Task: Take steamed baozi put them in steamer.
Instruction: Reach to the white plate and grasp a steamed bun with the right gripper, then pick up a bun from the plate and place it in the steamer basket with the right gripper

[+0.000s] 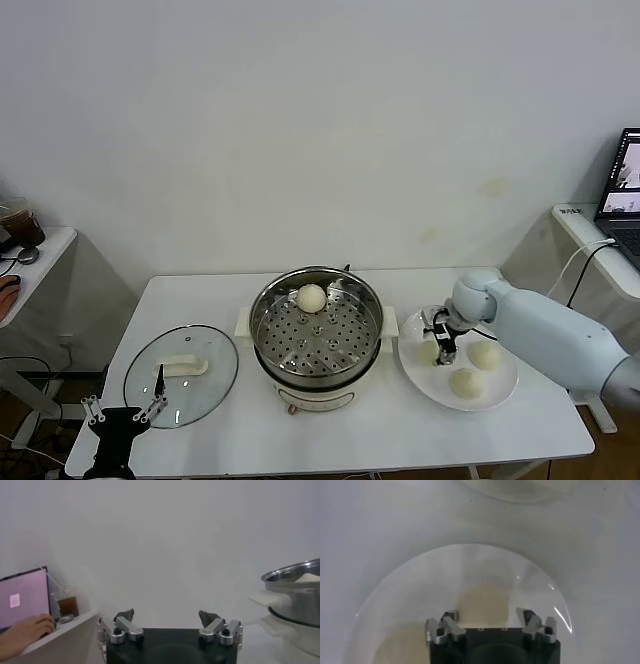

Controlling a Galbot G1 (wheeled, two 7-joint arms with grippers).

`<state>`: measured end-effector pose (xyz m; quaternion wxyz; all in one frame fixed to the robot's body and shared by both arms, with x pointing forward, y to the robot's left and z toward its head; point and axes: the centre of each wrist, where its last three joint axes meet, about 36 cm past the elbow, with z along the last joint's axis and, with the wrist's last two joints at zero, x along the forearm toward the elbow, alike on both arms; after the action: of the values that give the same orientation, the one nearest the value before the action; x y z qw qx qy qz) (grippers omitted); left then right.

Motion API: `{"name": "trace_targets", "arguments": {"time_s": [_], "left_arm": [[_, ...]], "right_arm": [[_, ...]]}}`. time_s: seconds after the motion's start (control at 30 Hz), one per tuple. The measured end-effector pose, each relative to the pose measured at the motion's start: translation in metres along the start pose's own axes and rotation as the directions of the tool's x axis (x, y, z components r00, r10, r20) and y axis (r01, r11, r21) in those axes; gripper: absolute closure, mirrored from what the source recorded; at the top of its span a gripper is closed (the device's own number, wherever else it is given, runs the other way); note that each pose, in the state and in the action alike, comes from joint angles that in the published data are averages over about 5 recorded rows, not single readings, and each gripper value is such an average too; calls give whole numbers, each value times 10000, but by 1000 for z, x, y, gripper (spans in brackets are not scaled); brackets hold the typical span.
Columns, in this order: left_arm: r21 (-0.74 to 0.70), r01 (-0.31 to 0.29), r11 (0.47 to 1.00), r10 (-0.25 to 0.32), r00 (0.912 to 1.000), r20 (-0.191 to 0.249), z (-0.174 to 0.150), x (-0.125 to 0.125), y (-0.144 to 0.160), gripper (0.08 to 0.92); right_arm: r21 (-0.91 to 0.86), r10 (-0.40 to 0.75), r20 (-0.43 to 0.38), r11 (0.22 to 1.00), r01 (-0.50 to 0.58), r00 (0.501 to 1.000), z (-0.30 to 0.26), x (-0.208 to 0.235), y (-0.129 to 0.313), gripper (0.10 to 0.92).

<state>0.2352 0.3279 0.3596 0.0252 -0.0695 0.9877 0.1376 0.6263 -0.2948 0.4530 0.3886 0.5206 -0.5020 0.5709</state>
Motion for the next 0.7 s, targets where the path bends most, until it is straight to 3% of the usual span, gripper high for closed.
{"name": "trace_targets", "arguments": {"time_s": [0.33,0.7], "left_arm": [[39,-21,10000,21,10000,62,-3,-1,0,177],[196,-299,9994,294,9993,228,-9,-11,-4,177]], "right_arm": [[-109,81,120,9999,-79,9999,10,36,-9,560],[35,1055,483,9944,-1058,9932,-2,154,-48,547]]}}
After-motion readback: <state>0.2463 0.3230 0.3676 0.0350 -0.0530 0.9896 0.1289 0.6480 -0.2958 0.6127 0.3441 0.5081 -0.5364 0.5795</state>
